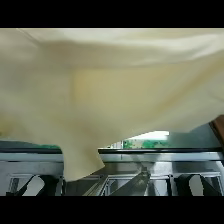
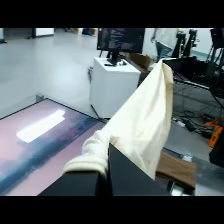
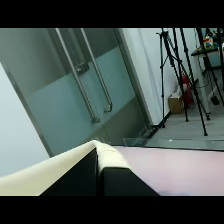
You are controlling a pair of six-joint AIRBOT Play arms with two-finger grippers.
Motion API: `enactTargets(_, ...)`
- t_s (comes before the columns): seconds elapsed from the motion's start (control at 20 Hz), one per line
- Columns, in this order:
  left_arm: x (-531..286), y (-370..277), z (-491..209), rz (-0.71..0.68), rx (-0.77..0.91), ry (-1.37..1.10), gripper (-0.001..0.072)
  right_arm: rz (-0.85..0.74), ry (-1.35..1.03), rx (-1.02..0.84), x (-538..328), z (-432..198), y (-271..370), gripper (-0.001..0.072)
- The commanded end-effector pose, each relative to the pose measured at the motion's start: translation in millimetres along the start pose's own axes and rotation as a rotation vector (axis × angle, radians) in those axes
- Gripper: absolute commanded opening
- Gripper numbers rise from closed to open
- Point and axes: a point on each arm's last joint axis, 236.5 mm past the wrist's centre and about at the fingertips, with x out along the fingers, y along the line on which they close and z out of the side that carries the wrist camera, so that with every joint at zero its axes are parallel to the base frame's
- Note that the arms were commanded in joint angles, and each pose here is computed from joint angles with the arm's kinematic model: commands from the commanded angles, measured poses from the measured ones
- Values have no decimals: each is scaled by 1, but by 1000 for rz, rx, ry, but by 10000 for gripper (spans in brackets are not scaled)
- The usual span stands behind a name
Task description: Fold the shirts.
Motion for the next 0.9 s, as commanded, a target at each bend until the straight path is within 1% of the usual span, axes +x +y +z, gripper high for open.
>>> enactTargets(0.0,-3,44,-22,59,-103,67,29,-134,116,43,0,-27,-43,16)
enactTargets(0.1,11,103,-91,80,-314,239,29,-231,265,126,3,-74,-92,16)
enactTargets(0.25,38,170,-207,103,-579,486,28,-252,464,304,11,-163,-145,16)
enactTargets(0.45,87,225,-324,17,-788,611,24,-283,629,489,26,-289,-210,16)
enactTargets(0.55,103,258,-363,7,-859,631,23,-304,654,555,39,-333,-242,16)
enactTargets(0.6,108,275,-377,9,-895,637,23,-296,630,589,47,-345,-256,16)
enactTargets(0.75,116,320,-397,45,-962,634,23,-256,561,717,71,-369,-298,16)
enactTargets(0.85,119,337,-405,54,-986,635,23,-231,568,743,82,-377,-318,16)
